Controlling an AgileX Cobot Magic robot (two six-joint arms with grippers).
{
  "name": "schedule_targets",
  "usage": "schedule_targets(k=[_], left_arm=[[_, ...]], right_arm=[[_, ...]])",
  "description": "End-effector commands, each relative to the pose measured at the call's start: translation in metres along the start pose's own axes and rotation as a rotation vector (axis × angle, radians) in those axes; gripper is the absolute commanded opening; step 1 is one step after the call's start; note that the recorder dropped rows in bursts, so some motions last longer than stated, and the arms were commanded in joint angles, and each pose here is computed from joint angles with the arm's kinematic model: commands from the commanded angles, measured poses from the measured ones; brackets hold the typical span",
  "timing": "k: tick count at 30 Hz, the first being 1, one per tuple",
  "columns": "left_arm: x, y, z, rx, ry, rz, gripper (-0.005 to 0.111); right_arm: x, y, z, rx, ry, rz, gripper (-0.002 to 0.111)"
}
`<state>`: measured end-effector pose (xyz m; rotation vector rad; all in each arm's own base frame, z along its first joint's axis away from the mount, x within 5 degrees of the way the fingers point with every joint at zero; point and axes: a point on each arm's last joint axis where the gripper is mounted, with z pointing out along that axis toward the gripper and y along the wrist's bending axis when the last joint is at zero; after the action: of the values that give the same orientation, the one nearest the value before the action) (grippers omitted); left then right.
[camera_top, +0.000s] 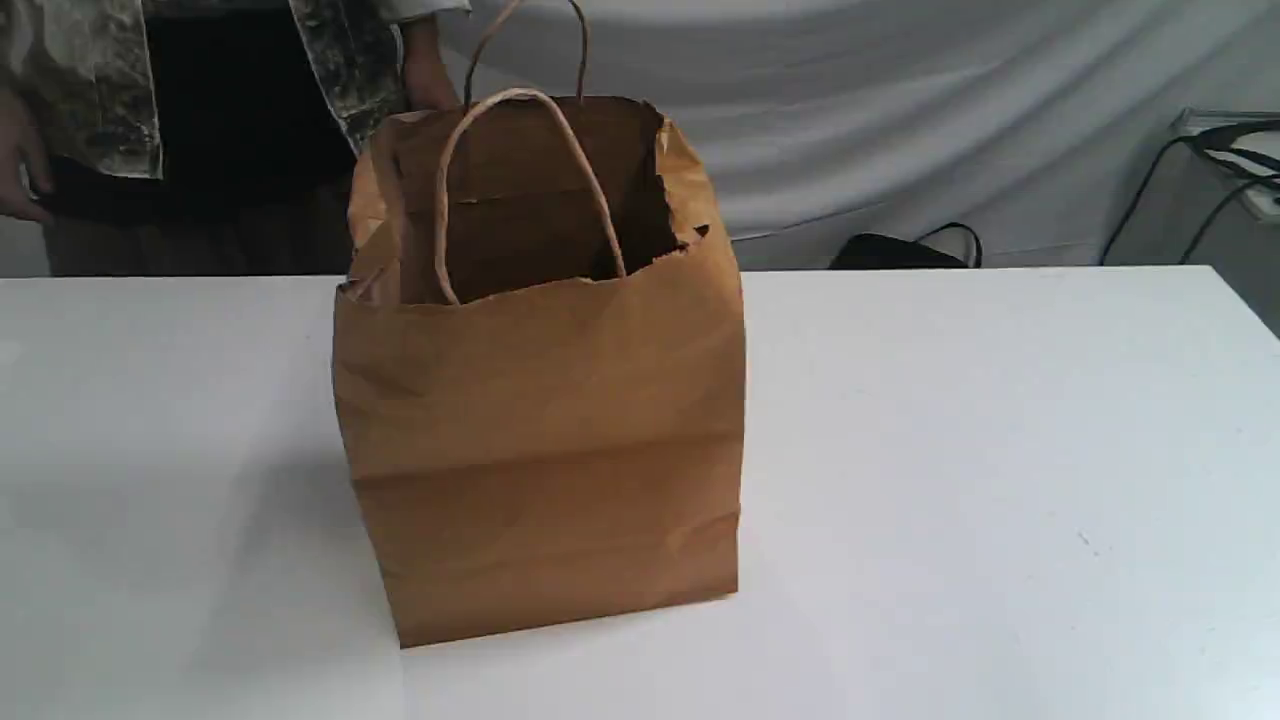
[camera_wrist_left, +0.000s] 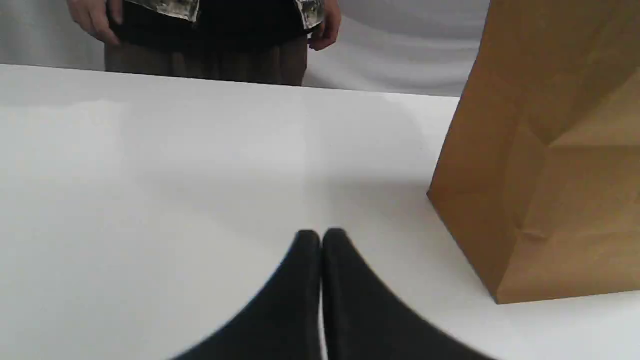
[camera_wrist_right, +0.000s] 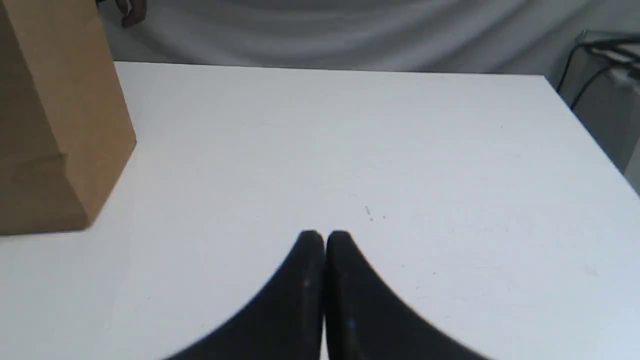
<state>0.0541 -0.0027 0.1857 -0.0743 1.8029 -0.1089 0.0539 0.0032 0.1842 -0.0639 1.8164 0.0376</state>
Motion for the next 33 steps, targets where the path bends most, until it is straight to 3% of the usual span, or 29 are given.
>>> schedule_targets(k=[1,6,10,33], left_arm=[[0.0012,0.0003,0.0002,-0.003,-0.001,0.003,0.000],[0.0012,0.0003,0.0002,-0.003,-0.001,0.003,0.000],[0.0012,0.0003,0.0002,-0.003,-0.001,0.003,0.000],[0.0012,0.0003,0.0002,-0.003,-0.001,0.003,0.000]], right_arm=[[0.0029,-0.0012,0.0000,0.016,0.018,0.069,0.000],[0.0023,-0.0042,-0.0001,0.048,0.011,0.038,0.000],[0.0041,-0.0073,-0.0004,0.083,0.028,0.122,0.000],[0.0037,-0.0074,-0.0004,0.085,0.023,0.114,0.000]])
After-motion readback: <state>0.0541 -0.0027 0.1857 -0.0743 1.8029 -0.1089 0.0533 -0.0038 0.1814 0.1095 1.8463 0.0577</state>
